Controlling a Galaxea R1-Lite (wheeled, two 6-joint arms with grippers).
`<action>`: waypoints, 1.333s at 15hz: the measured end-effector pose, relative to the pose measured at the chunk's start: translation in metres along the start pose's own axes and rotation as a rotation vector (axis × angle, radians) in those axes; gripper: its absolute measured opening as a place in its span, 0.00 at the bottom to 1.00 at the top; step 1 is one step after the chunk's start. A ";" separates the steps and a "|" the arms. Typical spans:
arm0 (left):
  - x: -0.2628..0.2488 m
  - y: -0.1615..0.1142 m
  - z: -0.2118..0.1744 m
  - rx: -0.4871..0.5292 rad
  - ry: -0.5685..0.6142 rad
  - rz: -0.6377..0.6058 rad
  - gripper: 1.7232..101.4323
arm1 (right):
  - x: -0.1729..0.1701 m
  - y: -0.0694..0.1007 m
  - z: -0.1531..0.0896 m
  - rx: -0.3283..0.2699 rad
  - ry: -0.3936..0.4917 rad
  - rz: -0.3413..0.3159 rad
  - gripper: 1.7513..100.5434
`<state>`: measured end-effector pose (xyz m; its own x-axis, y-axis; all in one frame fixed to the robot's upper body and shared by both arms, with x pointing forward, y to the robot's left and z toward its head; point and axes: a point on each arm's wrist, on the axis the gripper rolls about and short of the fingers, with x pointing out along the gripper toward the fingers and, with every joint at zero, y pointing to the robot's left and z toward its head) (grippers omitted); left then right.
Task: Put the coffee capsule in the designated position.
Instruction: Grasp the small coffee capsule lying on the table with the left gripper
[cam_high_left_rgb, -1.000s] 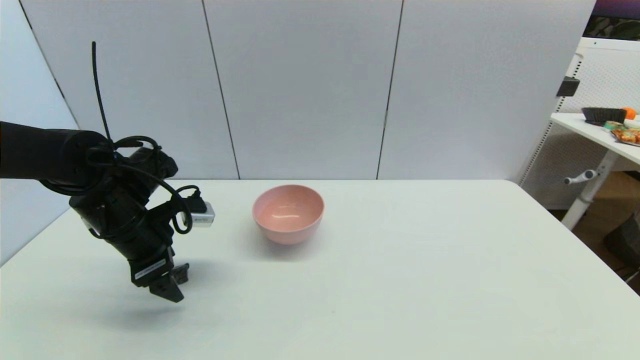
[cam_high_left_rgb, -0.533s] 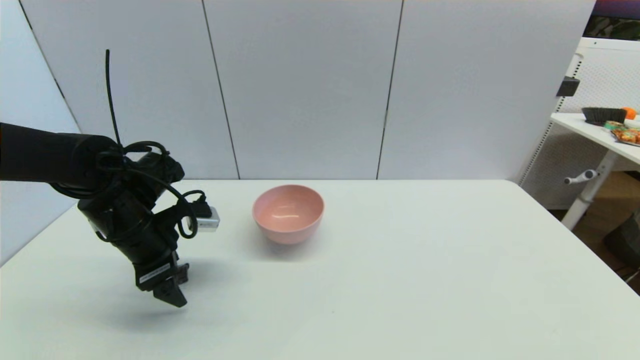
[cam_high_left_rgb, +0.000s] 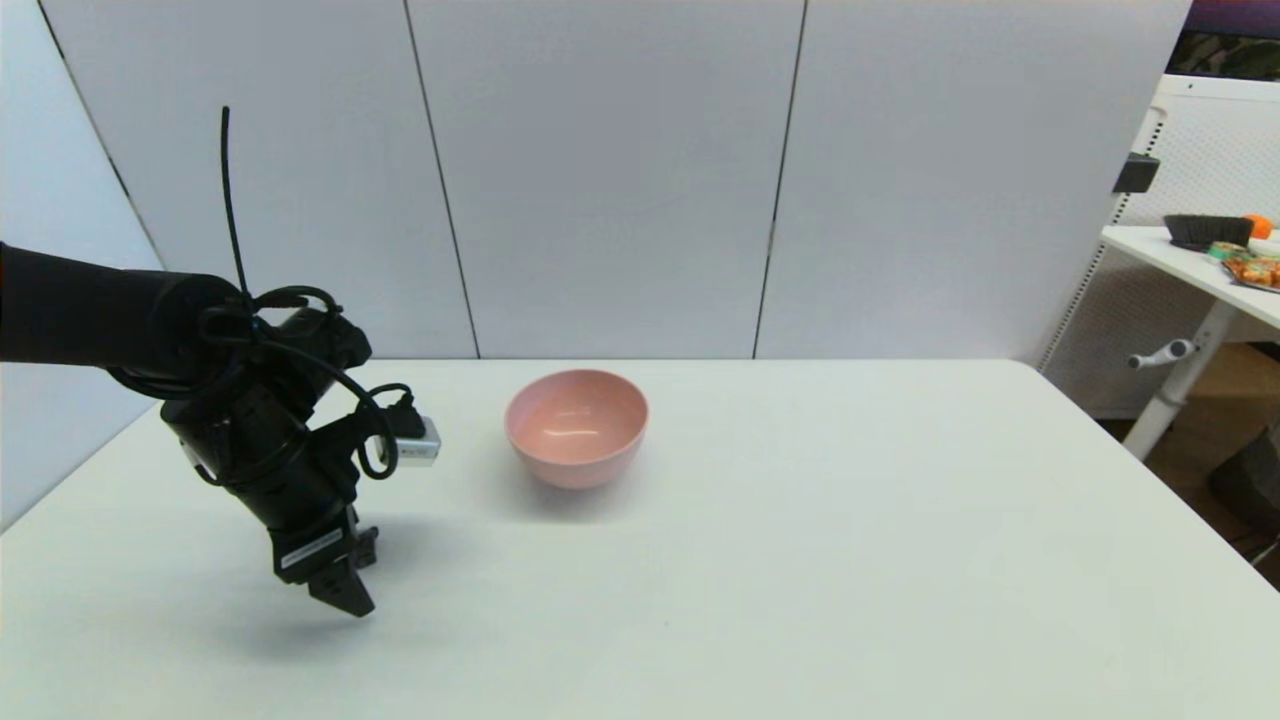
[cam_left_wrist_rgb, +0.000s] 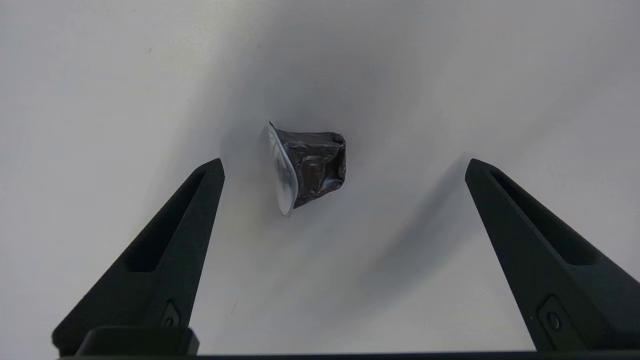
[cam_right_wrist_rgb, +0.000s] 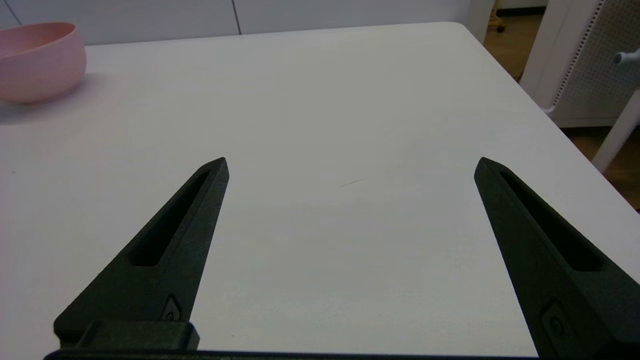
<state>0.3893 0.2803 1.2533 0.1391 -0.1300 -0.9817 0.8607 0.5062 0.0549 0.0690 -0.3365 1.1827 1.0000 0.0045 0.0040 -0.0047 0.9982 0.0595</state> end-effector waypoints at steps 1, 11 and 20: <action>0.000 0.000 0.000 0.001 -0.001 0.000 0.96 | 0.000 0.000 0.000 0.000 0.000 0.000 0.97; 0.005 -0.001 0.005 0.015 0.005 -0.010 0.96 | 0.000 0.000 0.000 0.000 0.000 0.000 0.97; 0.008 -0.001 0.005 0.012 0.017 -0.013 0.96 | 0.000 0.000 0.000 0.000 0.000 0.000 0.97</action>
<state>0.3923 0.2747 1.2465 0.1199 -0.1222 -0.9852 0.8682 0.4943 0.0444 0.0690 -0.3365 1.1827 1.0000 0.0040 0.0040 -0.0043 0.9982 0.0600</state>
